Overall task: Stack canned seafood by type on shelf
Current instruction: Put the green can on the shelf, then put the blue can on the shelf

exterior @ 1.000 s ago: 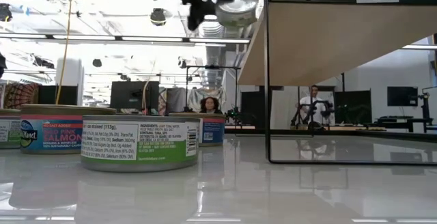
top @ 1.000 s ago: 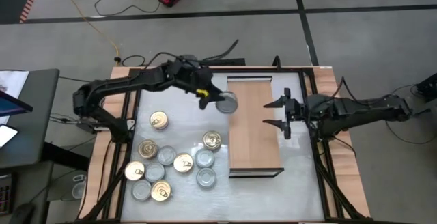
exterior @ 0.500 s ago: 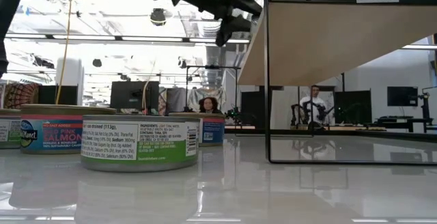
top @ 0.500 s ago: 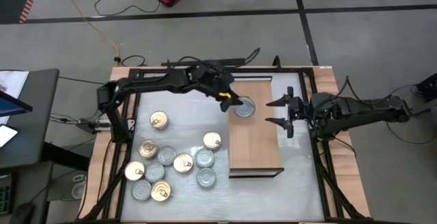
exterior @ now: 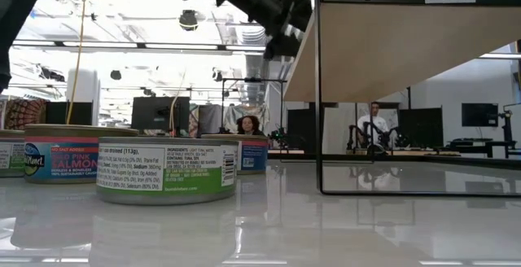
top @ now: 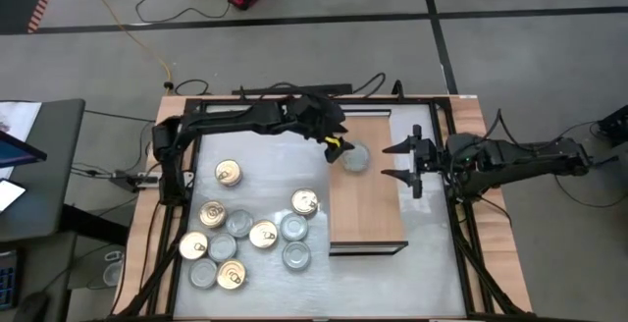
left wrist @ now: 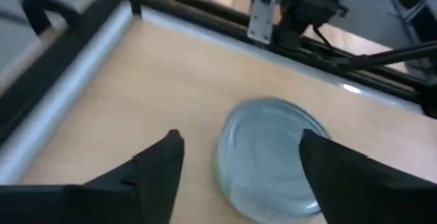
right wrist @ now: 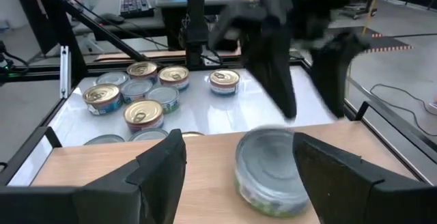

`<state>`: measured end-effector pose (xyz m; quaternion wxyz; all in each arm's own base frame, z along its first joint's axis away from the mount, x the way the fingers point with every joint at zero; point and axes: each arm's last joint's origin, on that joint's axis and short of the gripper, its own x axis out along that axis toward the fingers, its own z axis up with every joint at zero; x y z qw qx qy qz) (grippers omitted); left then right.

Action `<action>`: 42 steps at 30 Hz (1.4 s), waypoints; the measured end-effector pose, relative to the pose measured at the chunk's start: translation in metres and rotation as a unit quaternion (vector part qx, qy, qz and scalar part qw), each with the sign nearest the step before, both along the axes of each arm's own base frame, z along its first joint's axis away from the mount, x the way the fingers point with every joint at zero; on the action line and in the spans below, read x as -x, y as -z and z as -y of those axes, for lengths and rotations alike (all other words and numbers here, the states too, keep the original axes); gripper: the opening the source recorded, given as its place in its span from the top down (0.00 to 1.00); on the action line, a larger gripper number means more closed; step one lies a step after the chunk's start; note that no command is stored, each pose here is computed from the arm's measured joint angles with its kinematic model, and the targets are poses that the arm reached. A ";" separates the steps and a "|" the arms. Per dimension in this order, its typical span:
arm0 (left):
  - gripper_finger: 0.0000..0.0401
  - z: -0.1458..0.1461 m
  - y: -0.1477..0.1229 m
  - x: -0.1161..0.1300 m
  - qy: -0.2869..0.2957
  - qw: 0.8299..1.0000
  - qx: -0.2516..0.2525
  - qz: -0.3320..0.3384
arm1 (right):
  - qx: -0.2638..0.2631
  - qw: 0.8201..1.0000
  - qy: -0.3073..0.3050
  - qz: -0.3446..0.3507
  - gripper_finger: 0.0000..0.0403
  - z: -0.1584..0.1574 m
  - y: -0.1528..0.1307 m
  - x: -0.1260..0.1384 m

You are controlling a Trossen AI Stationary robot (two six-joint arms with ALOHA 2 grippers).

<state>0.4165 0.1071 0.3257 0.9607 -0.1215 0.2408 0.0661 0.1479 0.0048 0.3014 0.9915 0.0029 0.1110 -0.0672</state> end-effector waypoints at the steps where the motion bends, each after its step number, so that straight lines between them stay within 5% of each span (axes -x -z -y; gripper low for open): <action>1: 0.27 0.000 -0.006 0.003 0.000 1.000 -0.020 0.007 | 0.000 1.000 0.000 0.000 0.27 0.000 0.000 0.000; 8: 0.21 0.034 -0.043 0.032 0.071 0.974 -0.212 -0.024 | -0.006 1.000 -0.005 -0.020 0.27 -0.002 0.004 0.001; 13: 0.24 0.083 -0.031 0.053 0.111 0.943 -0.293 -0.111 | -0.006 1.000 -0.004 -0.024 0.27 -0.002 0.005 0.001; 24: 0.27 0.086 0.024 0.140 -0.003 0.962 -0.175 -0.211 | -0.017 1.000 -0.001 -0.008 0.27 -0.002 0.002 -0.002; 32: 0.27 0.061 0.046 0.187 -0.064 0.917 -0.112 -0.378 | 0.019 1.000 -0.008 0.007 0.27 -0.003 0.000 -0.014; 42: 0.34 0.032 0.088 0.178 -0.001 0.841 -0.114 -0.529 | 0.034 0.999 -0.001 0.004 0.27 0.000 0.001 -0.017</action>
